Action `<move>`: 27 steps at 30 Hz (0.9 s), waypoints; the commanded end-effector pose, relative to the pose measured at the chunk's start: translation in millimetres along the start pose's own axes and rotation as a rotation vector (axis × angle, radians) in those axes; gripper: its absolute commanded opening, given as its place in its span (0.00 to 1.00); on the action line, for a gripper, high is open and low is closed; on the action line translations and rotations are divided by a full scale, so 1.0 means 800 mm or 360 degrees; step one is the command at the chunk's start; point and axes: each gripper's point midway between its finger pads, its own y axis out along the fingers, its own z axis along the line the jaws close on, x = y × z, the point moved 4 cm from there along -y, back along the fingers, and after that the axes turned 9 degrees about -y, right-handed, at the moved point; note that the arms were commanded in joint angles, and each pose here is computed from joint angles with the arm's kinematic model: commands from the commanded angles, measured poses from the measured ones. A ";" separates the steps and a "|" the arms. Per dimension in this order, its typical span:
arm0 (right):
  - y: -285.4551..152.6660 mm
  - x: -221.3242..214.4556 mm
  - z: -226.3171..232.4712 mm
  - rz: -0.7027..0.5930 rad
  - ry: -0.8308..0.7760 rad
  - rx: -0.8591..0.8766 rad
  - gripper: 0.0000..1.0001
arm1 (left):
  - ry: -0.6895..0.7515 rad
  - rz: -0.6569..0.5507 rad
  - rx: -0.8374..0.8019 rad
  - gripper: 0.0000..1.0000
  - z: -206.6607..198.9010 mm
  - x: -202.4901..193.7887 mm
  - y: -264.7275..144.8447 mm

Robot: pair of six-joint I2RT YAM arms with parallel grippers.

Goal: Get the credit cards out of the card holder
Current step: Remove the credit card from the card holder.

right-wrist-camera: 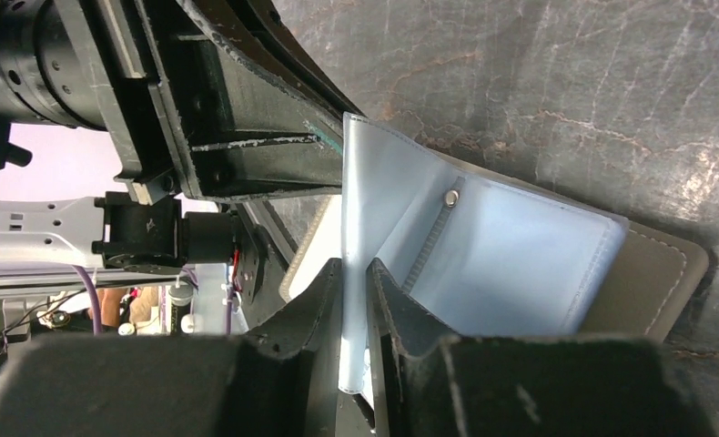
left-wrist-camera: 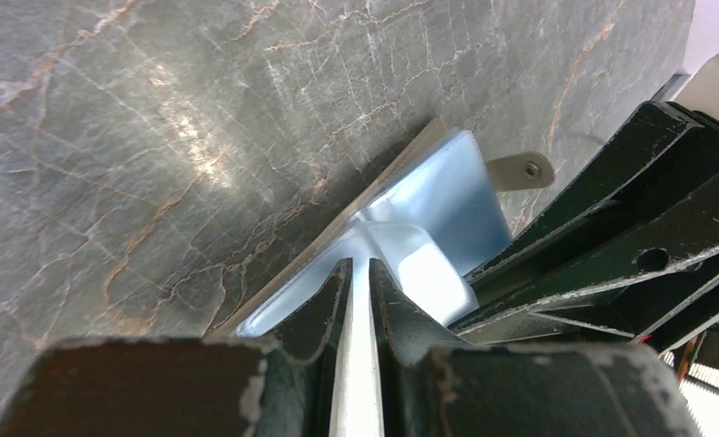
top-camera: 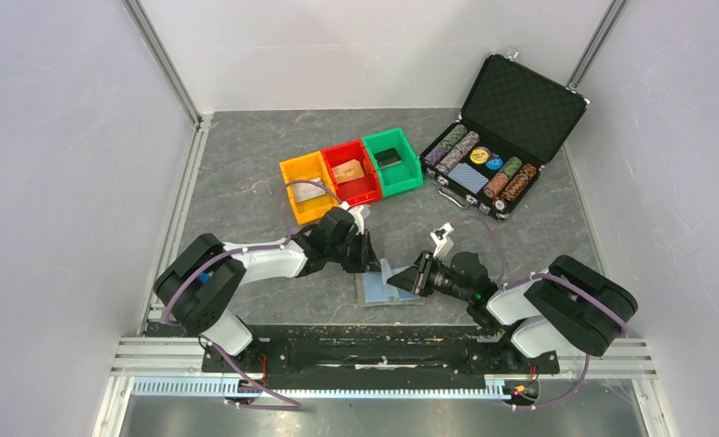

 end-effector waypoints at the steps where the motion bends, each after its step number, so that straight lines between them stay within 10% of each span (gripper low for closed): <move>1: 0.005 0.009 0.009 -0.0023 -0.0050 0.0072 0.18 | 0.0068 -0.0003 -0.0153 0.17 -0.031 0.007 0.010; 13: 0.001 0.023 -0.018 0.0026 -0.0289 -0.0286 0.60 | 0.0062 0.0095 -0.0351 0.18 -0.060 -0.025 0.005; 27: -0.039 0.083 0.017 -0.0177 -0.0558 -0.0441 0.49 | 0.0093 0.0146 -0.0417 0.19 -0.084 -0.037 0.023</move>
